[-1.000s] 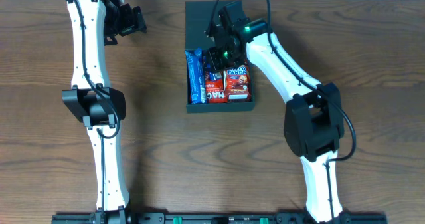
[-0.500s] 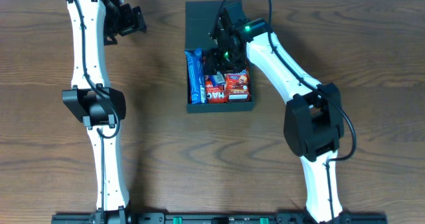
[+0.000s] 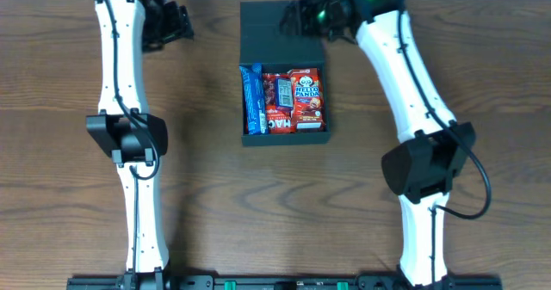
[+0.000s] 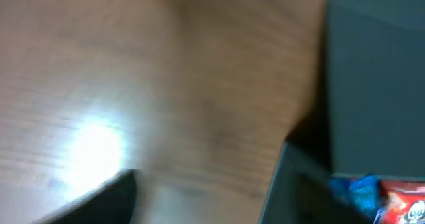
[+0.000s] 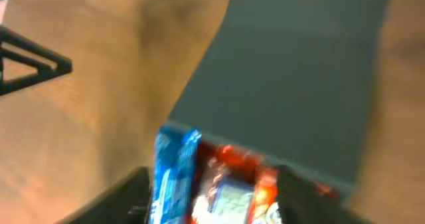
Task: Pack container
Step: 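Release the tin and raise the right gripper out of the box, then move both grippers to the box lid's back corners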
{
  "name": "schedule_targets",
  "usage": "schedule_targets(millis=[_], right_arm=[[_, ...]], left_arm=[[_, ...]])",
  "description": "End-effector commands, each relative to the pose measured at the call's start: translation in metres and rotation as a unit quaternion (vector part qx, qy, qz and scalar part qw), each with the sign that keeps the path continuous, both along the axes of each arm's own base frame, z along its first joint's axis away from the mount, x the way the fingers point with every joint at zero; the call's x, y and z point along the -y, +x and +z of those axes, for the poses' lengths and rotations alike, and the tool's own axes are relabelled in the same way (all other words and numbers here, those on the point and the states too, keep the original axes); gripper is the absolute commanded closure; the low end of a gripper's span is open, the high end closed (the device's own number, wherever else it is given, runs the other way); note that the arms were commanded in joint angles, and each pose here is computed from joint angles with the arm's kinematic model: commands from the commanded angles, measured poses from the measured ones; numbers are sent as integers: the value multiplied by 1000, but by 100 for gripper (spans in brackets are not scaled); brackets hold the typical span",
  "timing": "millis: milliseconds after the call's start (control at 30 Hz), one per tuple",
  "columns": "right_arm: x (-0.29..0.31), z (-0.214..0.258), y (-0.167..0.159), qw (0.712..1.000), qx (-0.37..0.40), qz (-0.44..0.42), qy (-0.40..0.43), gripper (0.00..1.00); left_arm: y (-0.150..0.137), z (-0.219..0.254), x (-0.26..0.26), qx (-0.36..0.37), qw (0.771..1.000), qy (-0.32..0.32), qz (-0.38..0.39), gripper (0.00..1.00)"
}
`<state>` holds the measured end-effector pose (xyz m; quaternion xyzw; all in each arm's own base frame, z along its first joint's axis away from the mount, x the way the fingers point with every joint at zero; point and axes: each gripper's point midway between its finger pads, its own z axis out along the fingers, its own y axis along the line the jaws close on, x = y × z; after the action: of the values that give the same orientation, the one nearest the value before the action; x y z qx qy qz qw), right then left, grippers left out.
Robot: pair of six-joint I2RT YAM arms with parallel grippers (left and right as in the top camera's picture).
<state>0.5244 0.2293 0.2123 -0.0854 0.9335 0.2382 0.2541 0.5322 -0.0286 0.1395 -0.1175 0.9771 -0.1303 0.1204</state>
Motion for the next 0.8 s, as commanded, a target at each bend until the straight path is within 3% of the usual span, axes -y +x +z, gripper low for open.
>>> schedule_targets(millis=[0,33,267,467,767], right_arm=[[37,-7,23,999,17,-39,-18,98],[47,-14,30,999,15,-49,-18,98],[76,-64,52,997,-32,-51,39,98],[82,-116,50,990,-99,-36,97,98],[82,-170,37,979,-169,-38,104,99]], left_arm=[[5,-3,28,1,1000,-30,1,83],[8,-9,33,-4,999,-34,11,94],[5,-46,88,-56,986,-157,3,94],[3,-75,98,-90,979,-179,35,94],[8,-87,111,-97,973,-198,62,94]])
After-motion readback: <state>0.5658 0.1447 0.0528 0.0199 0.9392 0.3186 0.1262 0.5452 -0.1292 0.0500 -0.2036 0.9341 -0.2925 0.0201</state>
